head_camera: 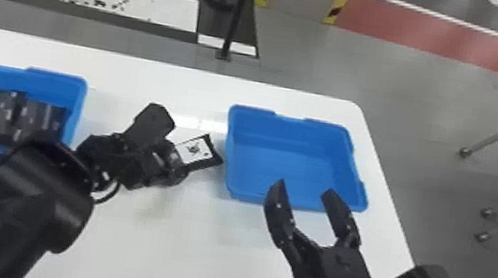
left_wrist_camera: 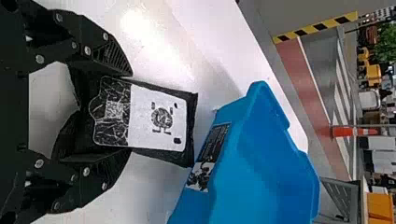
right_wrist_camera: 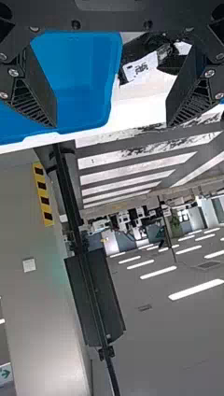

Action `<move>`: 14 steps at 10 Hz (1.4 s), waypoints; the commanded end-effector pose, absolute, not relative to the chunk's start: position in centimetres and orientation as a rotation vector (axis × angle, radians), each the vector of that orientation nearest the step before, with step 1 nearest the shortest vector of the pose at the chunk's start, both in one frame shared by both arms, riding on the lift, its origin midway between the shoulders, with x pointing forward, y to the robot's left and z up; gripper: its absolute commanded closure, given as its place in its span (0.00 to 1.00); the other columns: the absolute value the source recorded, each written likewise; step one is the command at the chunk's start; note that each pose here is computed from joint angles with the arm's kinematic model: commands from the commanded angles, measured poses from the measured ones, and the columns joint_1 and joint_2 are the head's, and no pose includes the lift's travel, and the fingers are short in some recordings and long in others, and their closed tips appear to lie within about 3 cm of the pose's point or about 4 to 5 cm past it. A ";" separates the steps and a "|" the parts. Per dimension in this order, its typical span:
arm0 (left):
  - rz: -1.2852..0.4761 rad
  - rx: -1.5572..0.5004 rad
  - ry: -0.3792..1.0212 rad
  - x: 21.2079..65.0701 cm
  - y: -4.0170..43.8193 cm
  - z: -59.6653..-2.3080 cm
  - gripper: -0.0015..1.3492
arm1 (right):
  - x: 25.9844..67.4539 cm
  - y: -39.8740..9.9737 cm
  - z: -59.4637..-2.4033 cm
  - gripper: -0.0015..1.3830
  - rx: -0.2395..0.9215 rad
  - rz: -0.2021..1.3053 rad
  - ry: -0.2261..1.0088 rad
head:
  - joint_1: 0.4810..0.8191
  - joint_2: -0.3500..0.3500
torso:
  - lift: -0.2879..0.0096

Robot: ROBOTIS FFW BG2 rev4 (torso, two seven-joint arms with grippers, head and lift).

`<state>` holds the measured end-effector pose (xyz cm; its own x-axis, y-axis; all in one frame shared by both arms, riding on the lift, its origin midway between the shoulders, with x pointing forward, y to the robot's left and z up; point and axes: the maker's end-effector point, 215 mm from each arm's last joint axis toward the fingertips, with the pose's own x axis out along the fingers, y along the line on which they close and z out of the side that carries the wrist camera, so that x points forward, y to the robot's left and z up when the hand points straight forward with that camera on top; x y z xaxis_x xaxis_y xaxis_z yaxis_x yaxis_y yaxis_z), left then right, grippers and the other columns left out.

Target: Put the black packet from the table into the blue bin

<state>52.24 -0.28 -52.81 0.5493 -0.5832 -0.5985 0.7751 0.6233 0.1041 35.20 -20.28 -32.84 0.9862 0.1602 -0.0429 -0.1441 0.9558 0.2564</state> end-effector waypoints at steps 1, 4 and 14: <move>-0.835 0.385 0.519 52.3 -0.5 -52.3 0.90 | 35.2 -20.3 -32.9 0.11 0.256 0.155 0.065 | 0.63 0.13 | 0.60; -0.878 0.374 0.460 52.6 -1.3 -50.7 0.90 | 35.2 -20.3 -33.1 0.11 0.256 0.154 0.067 | 0.63 0.12 | 0.60; -0.315 0.388 0.425 51.5 29.9 -41.2 0.90 | 34.8 -20.4 -33.0 0.11 0.258 0.153 0.072 | 0.63 0.50 | 0.60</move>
